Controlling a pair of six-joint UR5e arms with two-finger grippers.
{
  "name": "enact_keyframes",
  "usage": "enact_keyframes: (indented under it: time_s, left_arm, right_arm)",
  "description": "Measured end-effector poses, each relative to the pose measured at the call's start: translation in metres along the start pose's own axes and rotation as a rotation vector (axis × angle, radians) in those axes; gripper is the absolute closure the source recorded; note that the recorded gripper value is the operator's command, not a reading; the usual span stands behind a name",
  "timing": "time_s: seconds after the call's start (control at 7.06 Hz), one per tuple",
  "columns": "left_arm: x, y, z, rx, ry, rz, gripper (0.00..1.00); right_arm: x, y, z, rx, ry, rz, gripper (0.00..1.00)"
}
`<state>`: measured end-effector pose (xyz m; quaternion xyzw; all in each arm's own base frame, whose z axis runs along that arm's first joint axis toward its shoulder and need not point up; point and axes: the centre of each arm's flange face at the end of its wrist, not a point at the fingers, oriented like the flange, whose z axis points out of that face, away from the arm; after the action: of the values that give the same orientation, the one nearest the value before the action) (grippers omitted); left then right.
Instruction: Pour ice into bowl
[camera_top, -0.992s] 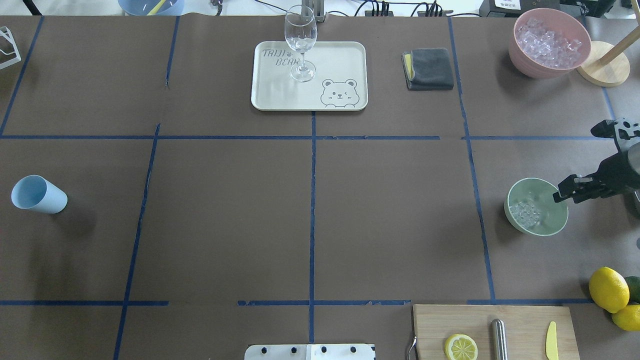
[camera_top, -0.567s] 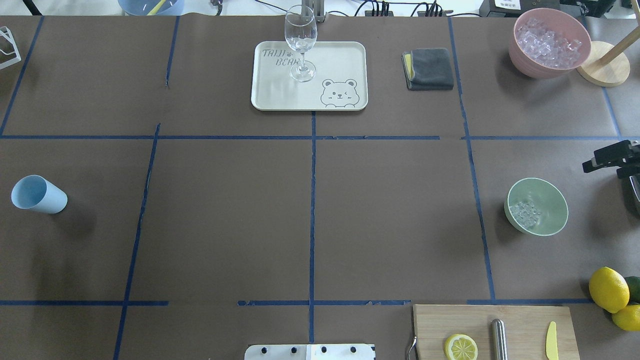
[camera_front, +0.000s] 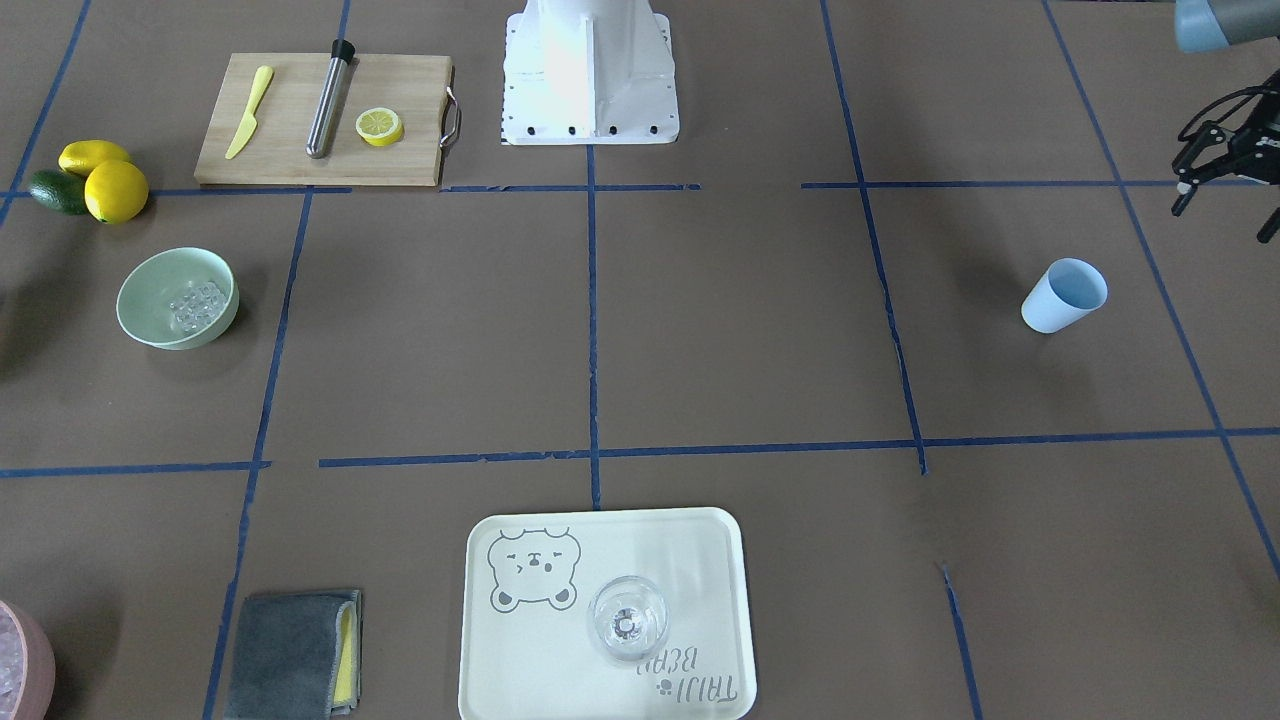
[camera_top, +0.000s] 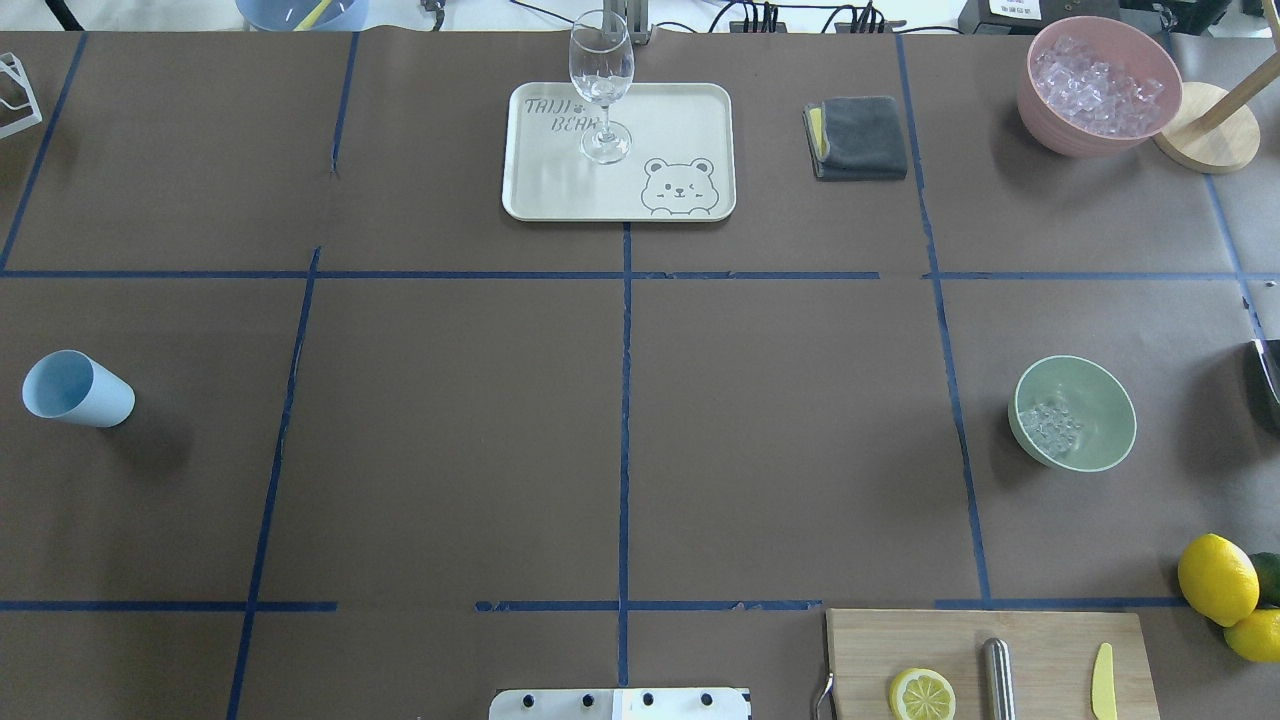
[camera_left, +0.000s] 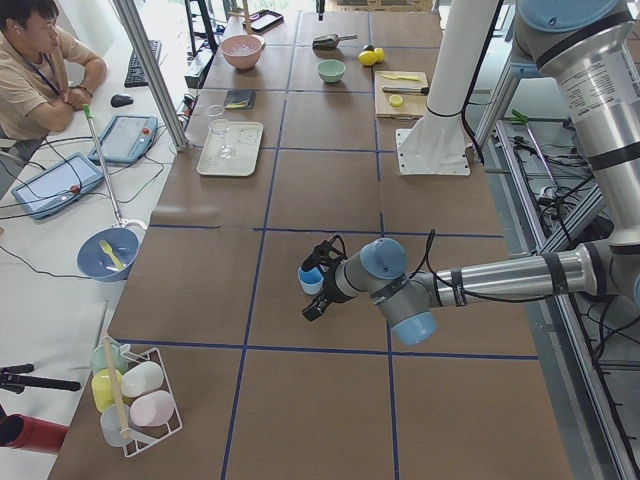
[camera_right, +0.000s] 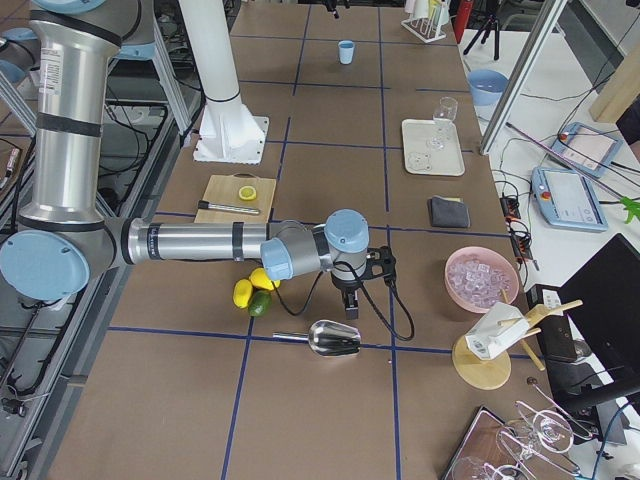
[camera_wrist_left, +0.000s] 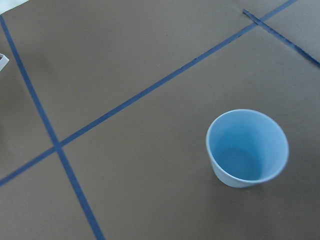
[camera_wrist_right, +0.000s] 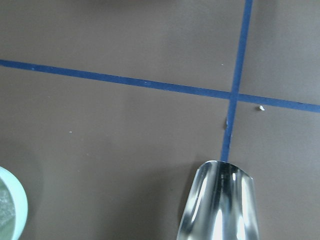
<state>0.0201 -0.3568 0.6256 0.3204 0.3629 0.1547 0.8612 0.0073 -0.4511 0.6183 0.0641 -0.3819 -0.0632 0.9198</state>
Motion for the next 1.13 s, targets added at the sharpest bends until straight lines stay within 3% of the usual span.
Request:
enact_keyframes:
  time_s: [0.43, 0.57, 0.85, 1.13]
  left_arm:
    - [-0.046, -0.073, -0.043, -0.149, -0.001, -0.248, 0.00]
    - [-0.053, -0.095, -0.055, -0.241, -0.011, -0.379, 0.00]
    - [-0.057, -0.079, -0.059, -0.372, -0.023, -0.524, 0.00]
    - [-0.056, -0.058, -0.049, -0.432, -0.033, -0.534, 0.00]
  right_arm:
    - [0.014, -0.002, -0.008, -0.029, 0.026, -0.028, 0.00]
    - [0.015, -0.001, -0.009, -0.028, 0.020, -0.023, 0.00]
    - [0.015, 0.000, -0.008, -0.031, 0.011, -0.009, 0.00]
    - [0.014, 0.000, -0.008, -0.030, -0.009, -0.005, 0.00]
